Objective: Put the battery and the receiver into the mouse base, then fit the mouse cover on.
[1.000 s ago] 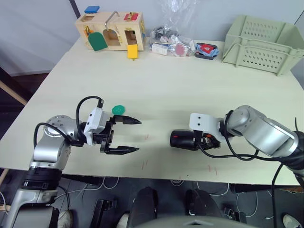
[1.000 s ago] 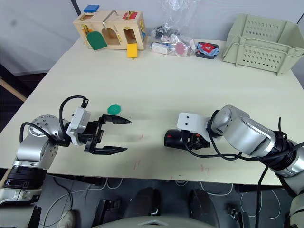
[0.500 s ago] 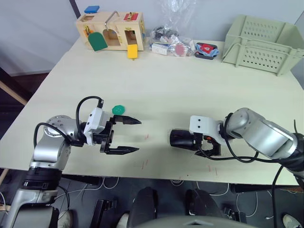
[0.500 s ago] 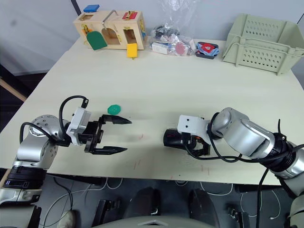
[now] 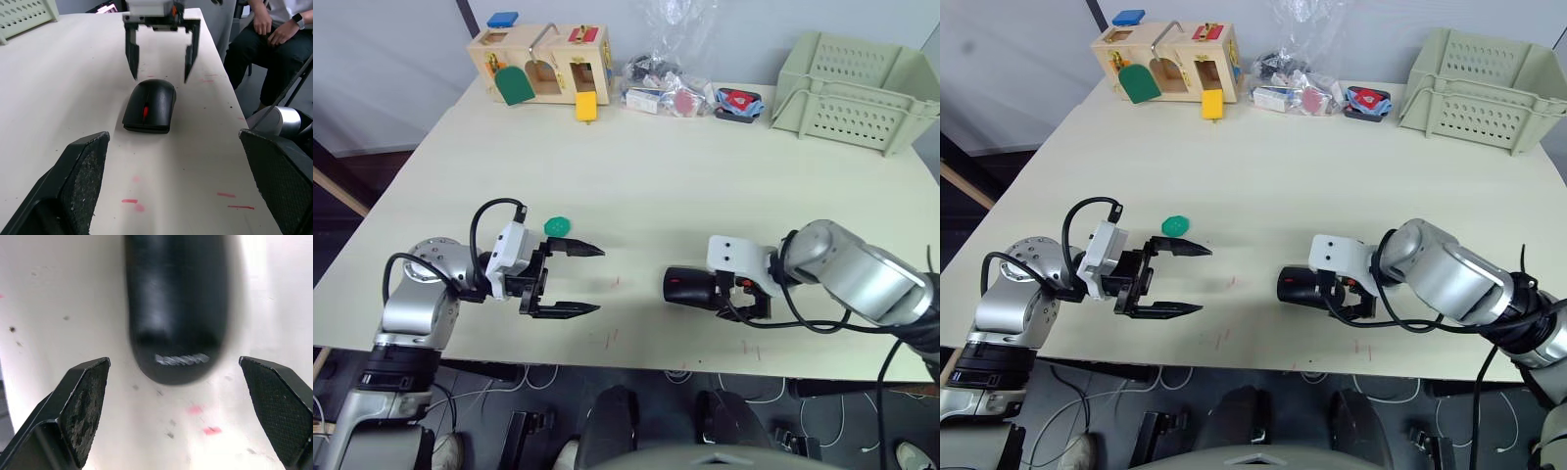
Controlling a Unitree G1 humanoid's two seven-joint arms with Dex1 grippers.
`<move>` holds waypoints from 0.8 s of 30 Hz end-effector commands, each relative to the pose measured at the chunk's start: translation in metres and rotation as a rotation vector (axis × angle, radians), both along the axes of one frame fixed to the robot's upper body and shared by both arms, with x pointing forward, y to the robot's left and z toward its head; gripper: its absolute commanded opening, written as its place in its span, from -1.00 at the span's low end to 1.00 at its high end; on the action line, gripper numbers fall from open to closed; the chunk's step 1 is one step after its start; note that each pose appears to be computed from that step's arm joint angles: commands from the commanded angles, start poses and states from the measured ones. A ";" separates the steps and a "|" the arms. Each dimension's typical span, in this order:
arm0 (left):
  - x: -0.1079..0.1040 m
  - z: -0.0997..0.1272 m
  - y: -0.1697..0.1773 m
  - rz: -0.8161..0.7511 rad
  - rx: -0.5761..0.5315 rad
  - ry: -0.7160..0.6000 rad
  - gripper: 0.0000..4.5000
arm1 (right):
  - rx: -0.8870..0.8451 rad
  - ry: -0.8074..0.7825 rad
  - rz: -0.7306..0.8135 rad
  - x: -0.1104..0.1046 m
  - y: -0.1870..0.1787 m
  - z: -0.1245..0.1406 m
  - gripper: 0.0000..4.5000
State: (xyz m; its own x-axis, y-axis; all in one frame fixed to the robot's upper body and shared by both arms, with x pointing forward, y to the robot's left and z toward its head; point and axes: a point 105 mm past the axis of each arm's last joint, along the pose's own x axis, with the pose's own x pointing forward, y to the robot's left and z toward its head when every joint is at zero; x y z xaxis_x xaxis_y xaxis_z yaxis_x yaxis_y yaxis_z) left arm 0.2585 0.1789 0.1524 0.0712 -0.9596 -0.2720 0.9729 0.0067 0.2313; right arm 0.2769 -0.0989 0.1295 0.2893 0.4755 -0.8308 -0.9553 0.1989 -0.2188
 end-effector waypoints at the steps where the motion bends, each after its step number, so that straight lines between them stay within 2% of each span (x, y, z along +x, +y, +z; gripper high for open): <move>1: -0.004 0.004 -0.002 -0.032 0.006 -0.023 1.00 | 0.119 -0.101 0.037 0.007 0.009 0.026 0.98; 3: -0.003 0.004 -0.002 -0.031 0.004 -0.024 1.00 | 0.224 -0.121 0.050 0.008 0.018 0.035 0.98; 5: -0.003 0.004 -0.002 -0.031 0.003 -0.025 1.00 | 0.290 -0.161 0.074 0.010 0.024 0.041 0.75; 7: -0.003 0.005 -0.002 -0.031 0.003 -0.025 1.00 | 0.333 -0.167 0.073 0.010 0.028 0.041 0.45; 10: -0.003 0.005 -0.002 -0.031 0.003 -0.026 1.00 | 0.377 -0.199 0.074 0.013 0.033 0.040 -0.23; 19: -0.002 0.006 -0.001 -0.027 0.007 -0.026 1.00 | 0.476 -0.160 0.112 0.005 0.054 0.023 -0.23; 24: -0.002 0.006 -0.001 -0.027 0.007 -0.027 1.00 | 0.492 -0.135 0.123 0.008 0.065 0.009 -0.23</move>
State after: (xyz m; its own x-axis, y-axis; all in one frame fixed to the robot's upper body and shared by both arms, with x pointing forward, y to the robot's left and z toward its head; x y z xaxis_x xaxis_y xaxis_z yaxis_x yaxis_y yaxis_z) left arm 0.2587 0.1785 0.1527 0.0704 -0.9599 -0.2715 0.9728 0.0059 0.2316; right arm 0.2834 -0.0374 0.1351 0.2884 0.8294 -0.4784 -0.9540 0.2060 -0.2180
